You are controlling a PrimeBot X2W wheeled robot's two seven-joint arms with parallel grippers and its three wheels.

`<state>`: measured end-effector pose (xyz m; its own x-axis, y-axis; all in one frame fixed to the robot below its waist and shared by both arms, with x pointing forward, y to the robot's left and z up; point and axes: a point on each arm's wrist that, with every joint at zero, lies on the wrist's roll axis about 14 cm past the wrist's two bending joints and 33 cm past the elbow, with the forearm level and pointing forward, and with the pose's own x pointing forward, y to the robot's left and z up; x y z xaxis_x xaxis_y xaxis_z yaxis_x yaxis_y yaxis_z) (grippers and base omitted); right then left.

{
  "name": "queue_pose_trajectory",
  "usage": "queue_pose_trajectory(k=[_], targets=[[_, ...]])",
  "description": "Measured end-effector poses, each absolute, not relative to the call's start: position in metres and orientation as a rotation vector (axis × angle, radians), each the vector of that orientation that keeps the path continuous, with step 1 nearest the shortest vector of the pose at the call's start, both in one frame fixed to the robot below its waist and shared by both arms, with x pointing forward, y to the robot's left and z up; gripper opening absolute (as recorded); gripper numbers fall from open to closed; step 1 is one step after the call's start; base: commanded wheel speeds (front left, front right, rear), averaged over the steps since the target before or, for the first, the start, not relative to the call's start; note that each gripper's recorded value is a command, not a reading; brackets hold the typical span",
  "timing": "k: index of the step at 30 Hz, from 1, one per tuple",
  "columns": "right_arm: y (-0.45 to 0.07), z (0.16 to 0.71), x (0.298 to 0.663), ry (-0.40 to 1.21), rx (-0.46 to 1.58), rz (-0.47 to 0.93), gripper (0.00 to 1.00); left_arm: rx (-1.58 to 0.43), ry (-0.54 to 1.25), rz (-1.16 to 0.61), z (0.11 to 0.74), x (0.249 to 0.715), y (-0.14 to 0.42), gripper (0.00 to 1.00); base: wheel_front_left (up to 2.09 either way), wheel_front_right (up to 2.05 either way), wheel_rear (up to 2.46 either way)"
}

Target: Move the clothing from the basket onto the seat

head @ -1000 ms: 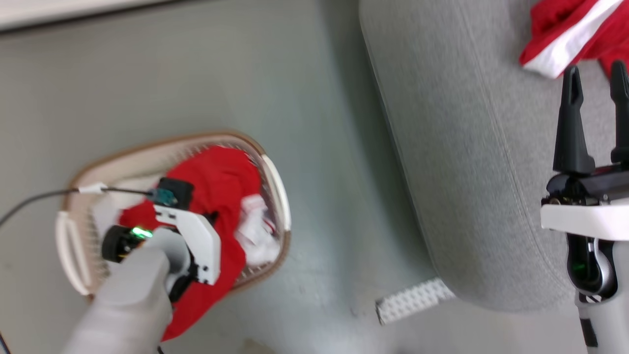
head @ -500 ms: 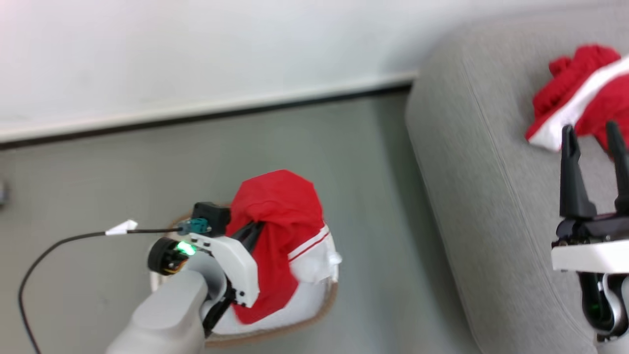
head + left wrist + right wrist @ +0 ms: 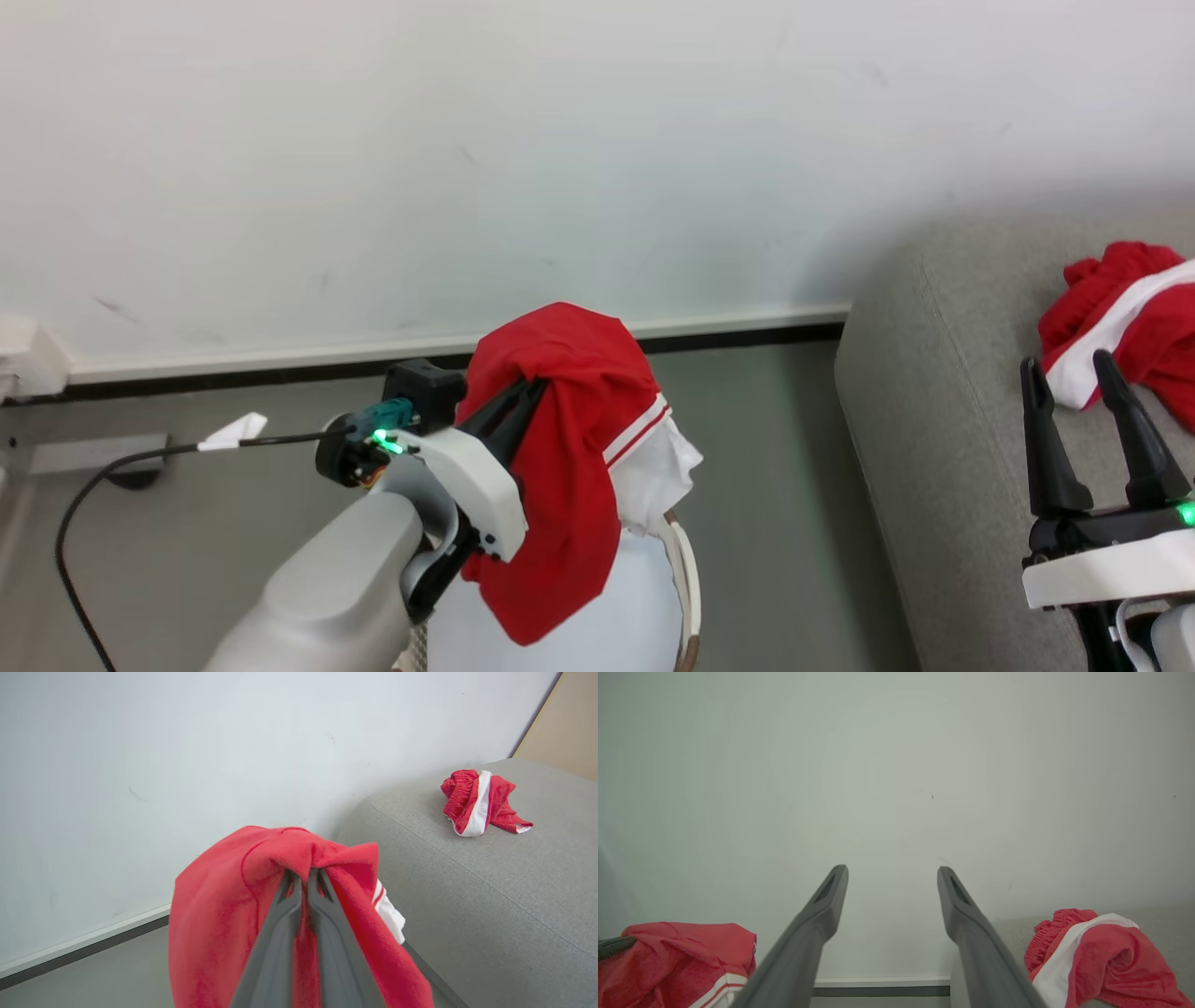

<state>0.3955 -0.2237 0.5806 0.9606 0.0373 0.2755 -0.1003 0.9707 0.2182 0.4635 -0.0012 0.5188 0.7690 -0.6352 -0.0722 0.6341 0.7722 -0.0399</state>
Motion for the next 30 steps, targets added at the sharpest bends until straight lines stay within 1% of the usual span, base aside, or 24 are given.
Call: queue_pose_trajectory(k=[6,10,21,25,30], targets=[[-0.215,0.59,0.384,-0.3,0.249,0.096,1.0,-0.042,-0.095,-0.663,0.584,0.457,0.005,0.0,0.0,0.0,0.0],[-0.208,0.59,0.379,-0.302,0.265,0.114,1.0,-0.031,-0.171,-0.64,0.609,0.452,0.013,0.0,0.0,0.0,0.0],[-0.19,0.591,0.375,-0.301,0.283,0.165,1.0,-0.051,-0.198,-0.644,0.622,0.442,0.014,0.0,0.0,0.0,0.0],[-0.165,0.595,0.374,-0.303,0.297,0.245,1.0,-0.058,-0.197,-0.653,0.622,0.44,0.011,0.0,0.0,0.0,0.0],[-0.115,0.596,0.369,-0.28,0.324,0.402,1.0,-0.056,-0.197,-0.666,0.621,0.436,0.009,0.0,0.0,0.0,0.0]])
